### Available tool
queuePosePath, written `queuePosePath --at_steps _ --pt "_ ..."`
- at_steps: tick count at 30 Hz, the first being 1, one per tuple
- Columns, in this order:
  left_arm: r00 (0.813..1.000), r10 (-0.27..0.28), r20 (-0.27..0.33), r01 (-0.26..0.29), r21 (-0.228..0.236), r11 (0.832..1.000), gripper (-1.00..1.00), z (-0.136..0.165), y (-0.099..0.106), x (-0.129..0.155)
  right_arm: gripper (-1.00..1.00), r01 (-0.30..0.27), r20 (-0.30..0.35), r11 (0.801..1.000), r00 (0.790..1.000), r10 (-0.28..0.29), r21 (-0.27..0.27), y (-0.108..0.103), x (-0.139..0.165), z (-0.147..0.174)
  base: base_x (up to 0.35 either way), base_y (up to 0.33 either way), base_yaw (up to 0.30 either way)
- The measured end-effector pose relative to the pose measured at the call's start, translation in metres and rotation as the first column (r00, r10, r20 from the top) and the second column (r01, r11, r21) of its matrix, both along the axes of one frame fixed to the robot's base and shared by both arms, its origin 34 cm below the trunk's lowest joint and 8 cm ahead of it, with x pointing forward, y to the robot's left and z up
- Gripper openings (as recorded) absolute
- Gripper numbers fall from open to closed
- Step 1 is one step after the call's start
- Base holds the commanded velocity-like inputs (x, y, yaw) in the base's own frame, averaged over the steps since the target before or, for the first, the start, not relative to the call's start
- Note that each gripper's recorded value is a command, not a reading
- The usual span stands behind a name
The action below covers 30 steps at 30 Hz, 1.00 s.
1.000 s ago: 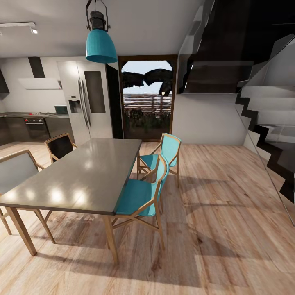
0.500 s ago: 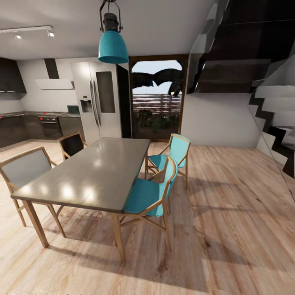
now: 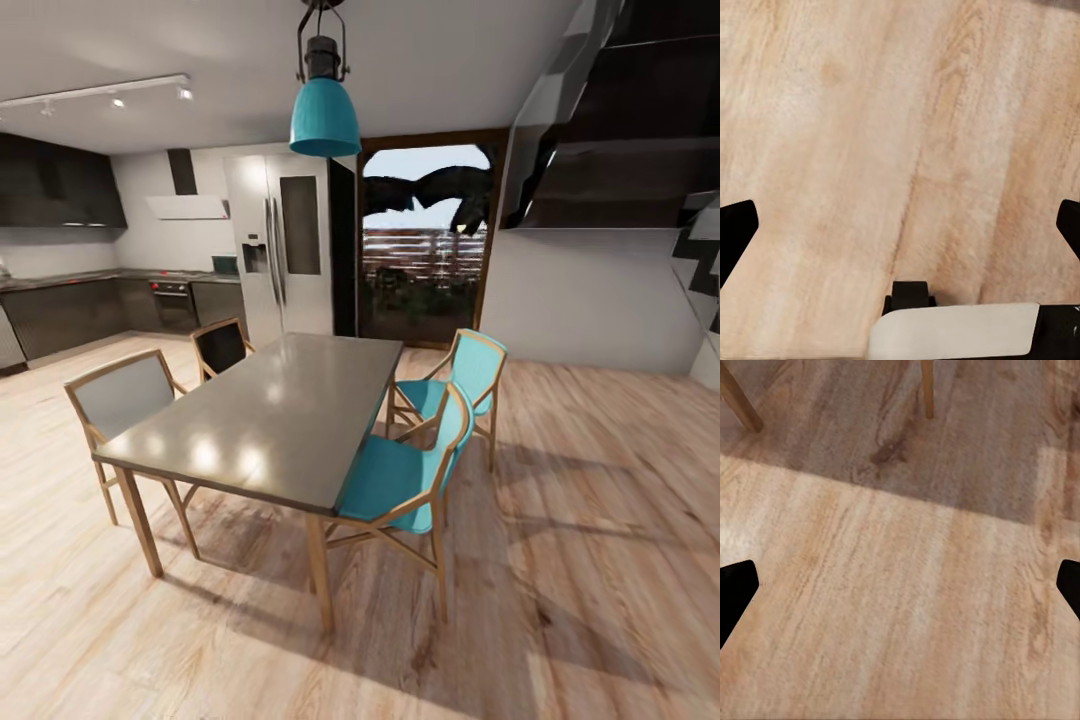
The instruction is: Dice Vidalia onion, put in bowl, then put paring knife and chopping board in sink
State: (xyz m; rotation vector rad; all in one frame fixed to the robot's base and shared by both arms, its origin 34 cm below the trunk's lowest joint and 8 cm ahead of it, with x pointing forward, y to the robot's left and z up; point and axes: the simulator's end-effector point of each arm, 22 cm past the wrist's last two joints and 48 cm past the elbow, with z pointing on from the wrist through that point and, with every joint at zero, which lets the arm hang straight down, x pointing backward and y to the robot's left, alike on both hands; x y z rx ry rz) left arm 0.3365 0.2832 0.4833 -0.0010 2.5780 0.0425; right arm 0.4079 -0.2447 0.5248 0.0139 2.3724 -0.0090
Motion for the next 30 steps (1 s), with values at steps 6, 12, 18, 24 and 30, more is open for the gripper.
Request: queuePosePath --at_steps 6,12,18,24,30 --pt "1.0 0.0 0.003 0.0 0.004 1.0 1.0 0.0005 0.0032 0.0007 1.0 0.0 -0.001 1.0 1.0 0.0 0.001 0.0009 -0.0002 -0.0001 0.0 0.0 0.251" --pt "1.0 0.0 0.004 0.0 0.005 1.0 1.0 0.0008 0.0038 0.0009 1.0 0.0 0.0 1.0 1.0 0.0 0.001 0.0015 -0.0003 0.0 0.082 0.031 0.251" --pt "1.0 -0.001 0.005 0.0 0.005 1.0 1.0 0.001 0.0038 0.0011 1.0 0.0 0.0 1.0 1.0 0.0 0.003 0.0024 -0.0004 0.0 0.197 0.154 0.251" --pt "1.0 -0.001 0.005 0.001 0.007 1.0 1.0 0.0012 0.0055 0.0015 1.0 0.0 -0.008 1.0 1.0 0.0 0.002 0.0024 -0.0033 -0.002 0.178 0.14 0.251" --pt "1.0 -0.002 0.005 0.002 0.007 1.0 1.0 0.001 0.0047 0.0016 1.0 0.0 -0.009 1.0 1.0 0.0 0.002 0.0024 -0.0038 -0.0025 0.029 0.019 0.251"
